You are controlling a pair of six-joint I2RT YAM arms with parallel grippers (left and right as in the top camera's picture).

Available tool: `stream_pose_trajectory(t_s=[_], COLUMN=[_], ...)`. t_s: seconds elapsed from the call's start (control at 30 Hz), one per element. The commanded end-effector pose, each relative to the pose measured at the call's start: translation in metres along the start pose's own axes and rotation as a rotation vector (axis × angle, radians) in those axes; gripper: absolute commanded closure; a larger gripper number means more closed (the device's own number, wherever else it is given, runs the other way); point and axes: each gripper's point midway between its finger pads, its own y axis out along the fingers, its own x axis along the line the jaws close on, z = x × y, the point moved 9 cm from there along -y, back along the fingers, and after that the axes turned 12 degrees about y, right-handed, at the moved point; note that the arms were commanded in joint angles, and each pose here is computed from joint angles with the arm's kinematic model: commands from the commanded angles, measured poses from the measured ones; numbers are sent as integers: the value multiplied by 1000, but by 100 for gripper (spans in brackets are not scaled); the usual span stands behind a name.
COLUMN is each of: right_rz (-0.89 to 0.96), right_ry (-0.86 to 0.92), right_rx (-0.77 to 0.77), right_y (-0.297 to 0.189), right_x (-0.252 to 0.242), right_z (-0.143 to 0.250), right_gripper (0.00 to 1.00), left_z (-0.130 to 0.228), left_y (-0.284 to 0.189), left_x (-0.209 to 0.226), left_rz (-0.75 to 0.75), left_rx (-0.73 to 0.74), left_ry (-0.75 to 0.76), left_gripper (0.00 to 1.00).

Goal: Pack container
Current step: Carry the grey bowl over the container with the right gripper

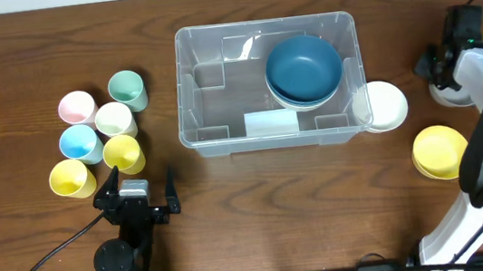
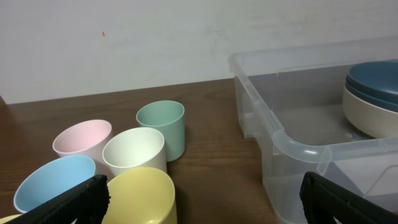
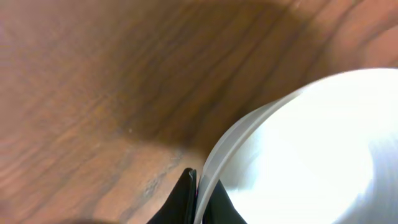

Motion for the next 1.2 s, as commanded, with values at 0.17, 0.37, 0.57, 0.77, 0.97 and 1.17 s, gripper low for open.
stream_pose_trajectory(t_s=[0.17,0.37,0.57,0.77,0.97,1.17], right_rz=[-238,-625,-858,-905,-840,-742], right_ry=[16,-134,-371,-635,-892,-983], right_rx=[-160,-117,-112,-129,-176,-217], right_y=[-124,-225,-296,-306,-271,-224], right_x=[26,67,125,184,227,250], right_z=[-38,4,83,173,249,283], right_gripper=[99,99,98,99,97,96], left_z=[10,10,10,10,10,10], left_y=[1,1,1,1,1,1], left_x=[-4,-4,-4,-4,-4,-4], left_rz=[25,25,25,25,25,25], left_rx=[39,39,39,39,39,39], left_ry=[0,0,0,0,0,0], left_gripper=[2,2,2,2,2,2])
